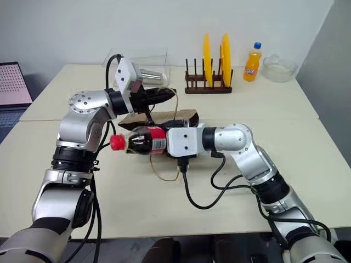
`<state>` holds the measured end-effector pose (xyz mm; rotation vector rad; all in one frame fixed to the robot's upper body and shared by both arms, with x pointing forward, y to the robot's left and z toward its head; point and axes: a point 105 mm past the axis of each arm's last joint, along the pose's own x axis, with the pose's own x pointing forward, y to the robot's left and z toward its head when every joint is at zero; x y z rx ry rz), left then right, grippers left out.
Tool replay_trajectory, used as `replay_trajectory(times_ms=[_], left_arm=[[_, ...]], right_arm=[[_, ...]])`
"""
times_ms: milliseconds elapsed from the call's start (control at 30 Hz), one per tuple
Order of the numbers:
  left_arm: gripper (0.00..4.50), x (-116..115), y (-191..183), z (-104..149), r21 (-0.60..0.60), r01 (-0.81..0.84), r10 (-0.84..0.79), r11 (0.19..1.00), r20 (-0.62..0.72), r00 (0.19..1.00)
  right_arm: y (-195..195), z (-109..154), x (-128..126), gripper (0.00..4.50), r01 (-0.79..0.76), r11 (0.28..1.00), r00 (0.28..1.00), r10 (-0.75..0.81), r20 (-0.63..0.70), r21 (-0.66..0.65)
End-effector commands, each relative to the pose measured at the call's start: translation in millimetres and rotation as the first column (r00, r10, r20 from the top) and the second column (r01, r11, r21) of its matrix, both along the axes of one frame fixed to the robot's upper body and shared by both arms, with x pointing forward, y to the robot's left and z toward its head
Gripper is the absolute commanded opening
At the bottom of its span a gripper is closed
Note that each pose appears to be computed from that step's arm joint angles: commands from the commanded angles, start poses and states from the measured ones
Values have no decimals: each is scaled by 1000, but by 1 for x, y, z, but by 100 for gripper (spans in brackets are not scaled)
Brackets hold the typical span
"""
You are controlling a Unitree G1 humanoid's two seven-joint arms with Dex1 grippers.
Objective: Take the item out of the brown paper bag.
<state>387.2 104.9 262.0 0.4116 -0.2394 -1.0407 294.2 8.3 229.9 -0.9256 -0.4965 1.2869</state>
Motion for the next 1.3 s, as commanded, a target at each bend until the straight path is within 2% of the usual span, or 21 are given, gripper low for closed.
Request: replay_trajectory(times_ms=[33,200,267,300,400,500,667,733,800,967,1100,1300], left_arm=[[0,0,-5,10,2,6,-6,1000,50,999],[0,2,-5,6,7,5,-5,1000,47,999],[0,2,-4,5,9,3,-3,1000,45,999],[0,2,-2,4,9,1,-1,1000,44,999],[0,2,0,4,10,-3,3,1000,43,999],[0,3,0,5,10,-4,4,1000,48,999],[0,1,-3,7,9,1,-2,1000,59,998],[0,0,-4,6,10,5,-6,1000,62,998],[0,-2,-5,4,16,11,-12,1000,67,998],[0,-2,-1,5,17,1,-2,1000,68,998],[0,-2,0,6,14,-4,3,1000,72,997],[0,-3,0,7,11,-3,2,1000,72,997]], right_arm=[[-18,54,-8,302,1,983,997,-16,77,185],[-63,84,-2,302,141,956,980,-172,103,257],[-78,91,2,302,200,946,963,-238,128,257],[-95,90,10,302,277,932,937,-316,148,232],[-145,67,39,302,488,869,839,-492,232,77],[-174,33,58,302,580,811,797,-544,265,-80],[-207,-32,76,302,591,725,807,-527,267,-355],[-215,-54,81,302,577,686,815,-512,271,-442],[-219,-69,87,302,574,668,815,-523,249,-474],[-231,-83,94,302,574,626,807,-540,238,-528],[-233,-92,92,438,532,619,830,-518,208,-578],[-241,-79,84,447,517,619,840,-501,210,-590]])
